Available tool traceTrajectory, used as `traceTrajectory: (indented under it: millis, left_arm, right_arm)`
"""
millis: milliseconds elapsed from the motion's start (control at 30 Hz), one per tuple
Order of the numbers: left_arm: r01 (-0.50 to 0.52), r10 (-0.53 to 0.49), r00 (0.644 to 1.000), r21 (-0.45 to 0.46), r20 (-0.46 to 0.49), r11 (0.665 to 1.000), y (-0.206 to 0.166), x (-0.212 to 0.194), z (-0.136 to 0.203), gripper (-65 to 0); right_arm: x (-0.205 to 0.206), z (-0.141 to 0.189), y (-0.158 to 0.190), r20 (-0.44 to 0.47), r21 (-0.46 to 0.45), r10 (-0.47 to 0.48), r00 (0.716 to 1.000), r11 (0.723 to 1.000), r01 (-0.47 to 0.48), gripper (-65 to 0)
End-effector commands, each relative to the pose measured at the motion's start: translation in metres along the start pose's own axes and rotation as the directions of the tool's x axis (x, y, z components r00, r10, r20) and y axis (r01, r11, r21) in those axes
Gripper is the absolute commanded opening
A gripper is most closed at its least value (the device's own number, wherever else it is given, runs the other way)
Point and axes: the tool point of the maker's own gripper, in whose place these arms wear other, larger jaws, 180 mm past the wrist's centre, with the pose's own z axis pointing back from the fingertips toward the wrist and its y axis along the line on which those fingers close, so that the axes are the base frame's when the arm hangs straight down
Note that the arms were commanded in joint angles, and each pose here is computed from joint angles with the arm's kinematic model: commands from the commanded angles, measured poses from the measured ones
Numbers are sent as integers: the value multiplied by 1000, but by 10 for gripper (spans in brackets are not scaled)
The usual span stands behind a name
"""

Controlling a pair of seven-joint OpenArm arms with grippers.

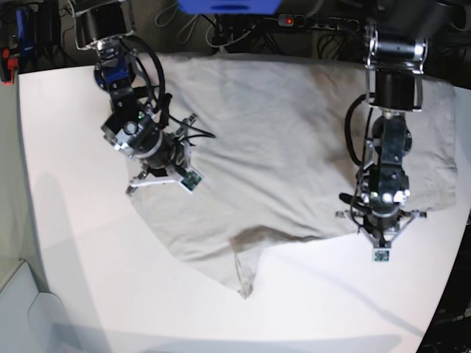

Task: Layout the t-shirt on the table in an organized manner, then fold the t-shirt properly
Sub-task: 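Pull the pinched shirt fabric with the left gripper away from the right gripper, then drag the shirt corner with the right gripper to spread the shirt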

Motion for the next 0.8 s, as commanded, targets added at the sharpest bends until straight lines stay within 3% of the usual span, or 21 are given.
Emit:
traceTrajectory:
  millis: [0, 233, 533, 767]
  left_arm:
    - [-7, 5, 997, 27, 75, 1000, 12, 26, 8, -649]
    - [-24, 27, 998, 45, -65, 999, 23, -36, 34, -649]
    - [-28, 42, 982, 78, -182, 997, 56, -104, 54, -649]
    - [-66, 82, 982, 95, -172, 993, 60, -111, 68, -649]
  right_arm:
    - [14, 2, -6, 42, -2, 19, 999, 1000, -19, -650]
    - [24, -14, -11, 36, 17, 52, 998, 998, -53, -650]
    - [-16, -65, -32, -126, 87, 4, 992, 996, 6, -650]
    - [-41, -79, -91, -166, 27, -206, 964, 977, 213, -650]
